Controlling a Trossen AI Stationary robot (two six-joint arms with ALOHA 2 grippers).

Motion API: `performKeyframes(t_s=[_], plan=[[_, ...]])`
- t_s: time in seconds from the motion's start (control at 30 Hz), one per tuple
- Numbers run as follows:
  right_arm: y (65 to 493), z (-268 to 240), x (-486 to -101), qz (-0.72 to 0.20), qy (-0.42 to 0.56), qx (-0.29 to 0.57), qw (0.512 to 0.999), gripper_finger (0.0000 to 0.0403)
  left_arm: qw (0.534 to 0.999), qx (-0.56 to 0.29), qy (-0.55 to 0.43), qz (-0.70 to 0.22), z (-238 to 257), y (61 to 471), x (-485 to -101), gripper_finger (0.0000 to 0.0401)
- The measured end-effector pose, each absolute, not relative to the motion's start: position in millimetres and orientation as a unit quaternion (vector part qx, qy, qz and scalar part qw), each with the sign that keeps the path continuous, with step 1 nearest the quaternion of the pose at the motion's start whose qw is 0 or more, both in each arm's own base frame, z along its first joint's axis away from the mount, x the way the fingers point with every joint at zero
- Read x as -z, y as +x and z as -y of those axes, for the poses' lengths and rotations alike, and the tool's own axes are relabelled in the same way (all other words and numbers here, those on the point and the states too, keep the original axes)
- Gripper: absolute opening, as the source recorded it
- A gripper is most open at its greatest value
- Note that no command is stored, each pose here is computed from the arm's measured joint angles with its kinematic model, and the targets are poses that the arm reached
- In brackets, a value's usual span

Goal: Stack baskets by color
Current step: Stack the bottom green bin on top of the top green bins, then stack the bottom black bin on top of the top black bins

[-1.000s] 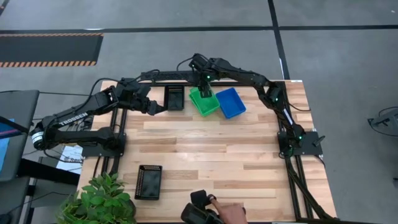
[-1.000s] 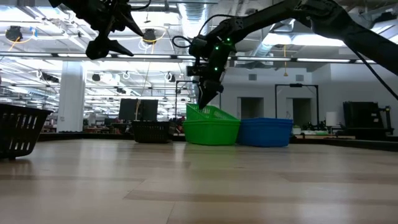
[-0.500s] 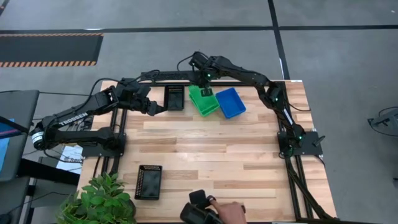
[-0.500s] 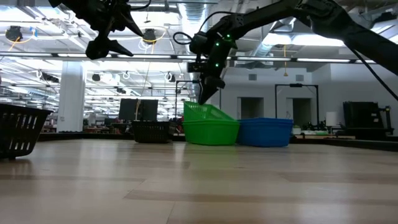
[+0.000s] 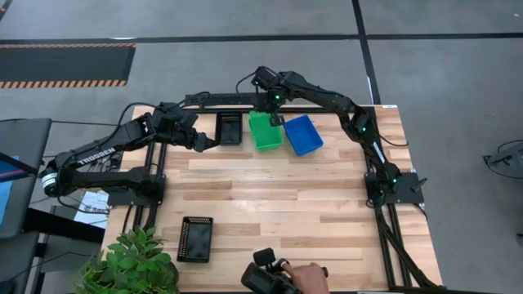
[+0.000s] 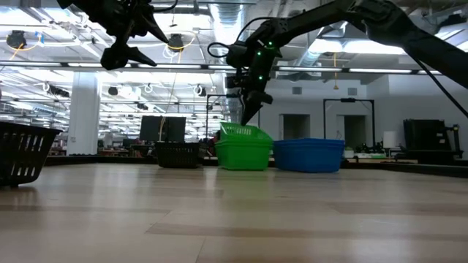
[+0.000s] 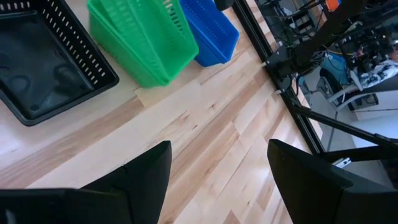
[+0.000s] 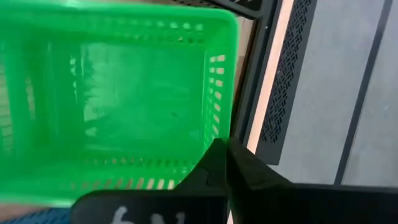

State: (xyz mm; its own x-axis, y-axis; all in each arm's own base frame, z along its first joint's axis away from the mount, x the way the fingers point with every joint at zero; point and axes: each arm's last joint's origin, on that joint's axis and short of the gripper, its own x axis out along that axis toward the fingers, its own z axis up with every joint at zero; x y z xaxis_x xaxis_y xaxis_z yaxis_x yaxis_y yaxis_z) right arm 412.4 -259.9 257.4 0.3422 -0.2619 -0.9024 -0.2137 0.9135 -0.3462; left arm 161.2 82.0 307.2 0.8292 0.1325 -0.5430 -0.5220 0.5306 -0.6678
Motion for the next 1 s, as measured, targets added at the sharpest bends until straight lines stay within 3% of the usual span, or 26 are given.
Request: performKeyframes(t_s=[0.53,0.73,1.0], plan=[[411.9,257.5,-256.6,-0.570,-0.201,-0.009,0.797,0.0016,0.847,-0.193,-0.445,-0.219,-82.0,161.2,-307.2,0.0256],[412.8,258.9,-270.3,-0.555,-0.183,0.022,0.811,0.0082,0.847,-0.186,-0.443,-0.228,-81.1,160.5,-306.1,0.0256],[398.3,253.5,-318.8,-0.517,-0.195,0.071,0.830,0.0168,0.807,-0.177,-0.444,-0.346,-66.6,149.8,-289.1,0.0256]])
